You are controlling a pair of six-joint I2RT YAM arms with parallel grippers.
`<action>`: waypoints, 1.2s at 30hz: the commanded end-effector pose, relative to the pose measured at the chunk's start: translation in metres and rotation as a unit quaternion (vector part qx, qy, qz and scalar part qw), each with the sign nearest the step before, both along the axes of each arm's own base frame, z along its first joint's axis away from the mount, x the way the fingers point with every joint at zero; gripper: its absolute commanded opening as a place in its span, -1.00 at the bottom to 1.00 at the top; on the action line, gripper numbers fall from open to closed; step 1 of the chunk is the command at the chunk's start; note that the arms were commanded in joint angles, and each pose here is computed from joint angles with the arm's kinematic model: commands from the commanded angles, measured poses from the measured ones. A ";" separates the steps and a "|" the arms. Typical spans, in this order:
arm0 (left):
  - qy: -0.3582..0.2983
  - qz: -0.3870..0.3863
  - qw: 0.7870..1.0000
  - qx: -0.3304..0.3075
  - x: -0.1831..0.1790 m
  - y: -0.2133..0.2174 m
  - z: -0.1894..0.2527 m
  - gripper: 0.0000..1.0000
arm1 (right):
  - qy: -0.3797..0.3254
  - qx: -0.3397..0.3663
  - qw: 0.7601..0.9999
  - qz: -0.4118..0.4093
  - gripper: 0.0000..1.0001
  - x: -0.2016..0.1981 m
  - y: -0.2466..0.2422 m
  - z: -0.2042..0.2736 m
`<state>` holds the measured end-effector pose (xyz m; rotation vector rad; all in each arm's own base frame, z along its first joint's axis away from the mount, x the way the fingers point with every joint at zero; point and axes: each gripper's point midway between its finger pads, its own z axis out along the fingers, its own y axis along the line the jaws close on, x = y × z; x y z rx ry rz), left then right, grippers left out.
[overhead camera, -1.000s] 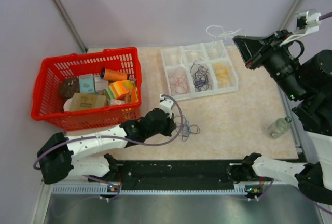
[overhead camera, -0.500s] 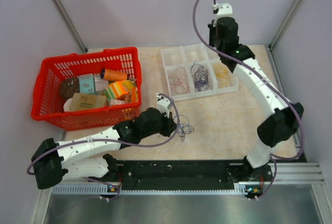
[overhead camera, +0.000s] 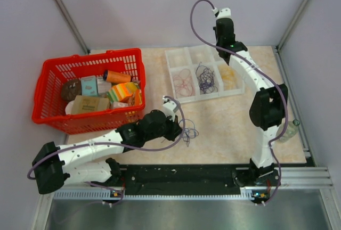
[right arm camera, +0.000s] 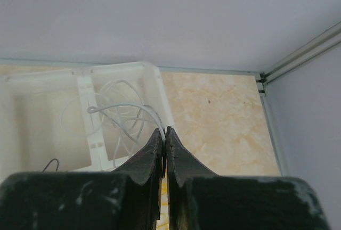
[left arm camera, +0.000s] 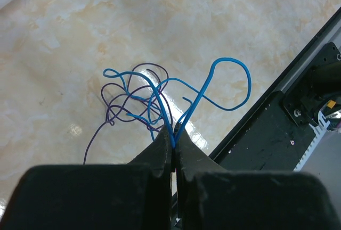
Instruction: Untangle the cables
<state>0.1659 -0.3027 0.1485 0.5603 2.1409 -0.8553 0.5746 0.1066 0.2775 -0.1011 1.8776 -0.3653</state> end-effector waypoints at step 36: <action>0.024 0.075 0.997 -0.022 0.007 0.018 0.017 0.07 | 0.273 0.330 0.875 0.225 0.43 -0.288 0.116 -0.097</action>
